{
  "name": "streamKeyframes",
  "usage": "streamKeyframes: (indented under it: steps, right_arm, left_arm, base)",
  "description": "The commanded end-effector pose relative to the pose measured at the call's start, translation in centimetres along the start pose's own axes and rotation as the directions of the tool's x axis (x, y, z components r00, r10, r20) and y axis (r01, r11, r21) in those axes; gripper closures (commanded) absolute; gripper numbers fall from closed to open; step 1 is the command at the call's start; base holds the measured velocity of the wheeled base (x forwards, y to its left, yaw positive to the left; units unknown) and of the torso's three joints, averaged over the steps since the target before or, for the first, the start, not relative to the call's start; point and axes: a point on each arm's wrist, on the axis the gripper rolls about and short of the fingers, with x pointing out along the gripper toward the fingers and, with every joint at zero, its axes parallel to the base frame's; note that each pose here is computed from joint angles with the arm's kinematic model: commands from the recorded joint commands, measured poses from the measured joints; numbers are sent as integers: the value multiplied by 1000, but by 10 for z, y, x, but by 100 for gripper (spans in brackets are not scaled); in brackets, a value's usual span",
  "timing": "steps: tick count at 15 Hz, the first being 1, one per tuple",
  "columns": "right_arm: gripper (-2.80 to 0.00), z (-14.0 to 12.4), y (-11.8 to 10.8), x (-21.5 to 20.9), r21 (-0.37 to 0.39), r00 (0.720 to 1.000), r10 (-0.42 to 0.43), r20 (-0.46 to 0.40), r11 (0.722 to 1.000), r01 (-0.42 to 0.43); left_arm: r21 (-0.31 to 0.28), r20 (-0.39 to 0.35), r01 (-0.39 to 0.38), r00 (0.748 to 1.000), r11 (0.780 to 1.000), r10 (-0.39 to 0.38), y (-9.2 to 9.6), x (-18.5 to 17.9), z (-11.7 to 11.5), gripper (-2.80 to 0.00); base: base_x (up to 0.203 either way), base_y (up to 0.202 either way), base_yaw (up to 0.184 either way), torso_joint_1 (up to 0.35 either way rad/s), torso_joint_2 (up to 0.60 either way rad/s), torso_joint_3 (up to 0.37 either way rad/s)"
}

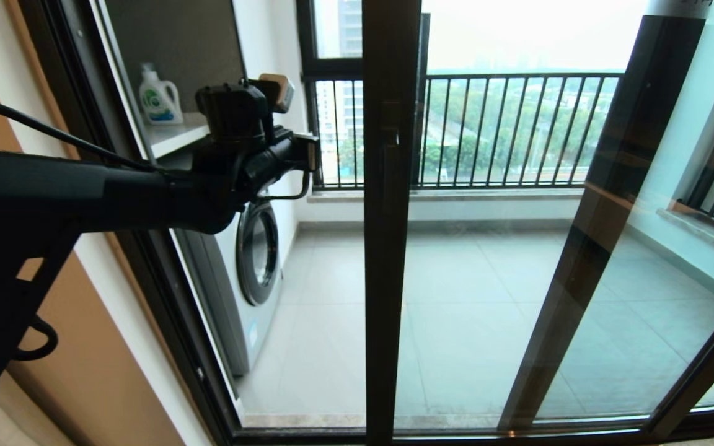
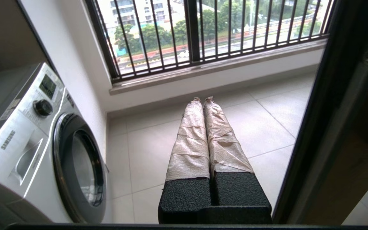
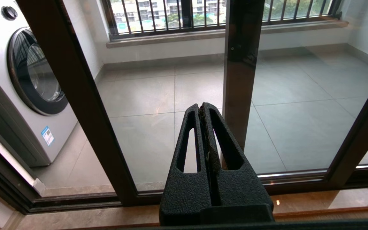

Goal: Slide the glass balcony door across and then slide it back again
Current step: Open the slid door

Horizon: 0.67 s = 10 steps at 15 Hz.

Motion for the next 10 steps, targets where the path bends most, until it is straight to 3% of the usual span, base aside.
streamKeyframes:
  steps: [1, 5, 10]
  right_arm:
    - [0, -3, 0, 1, 0, 1000, -1, -13, 1000, 1]
    - [0, -3, 0, 1, -1, 1000, 0, -13, 1000, 0]
    - [0, -3, 0, 1, 0, 1000, 0, -13, 1000, 0]
  left_arm:
    - [-3, 7, -25, 1000, 1000, 25, 18, -34, 22, 0]
    - [-26, 22, -70, 997, 997, 70, 54, -139, 59, 0]
    - [-58, 125, -149, 980, 987, 155, 59, -303, 84, 0]
  base:
    - [0, 0, 0, 0, 0, 0]
    - [0, 0, 0, 0, 0, 0]
    - [0, 0, 0, 0, 0, 0]
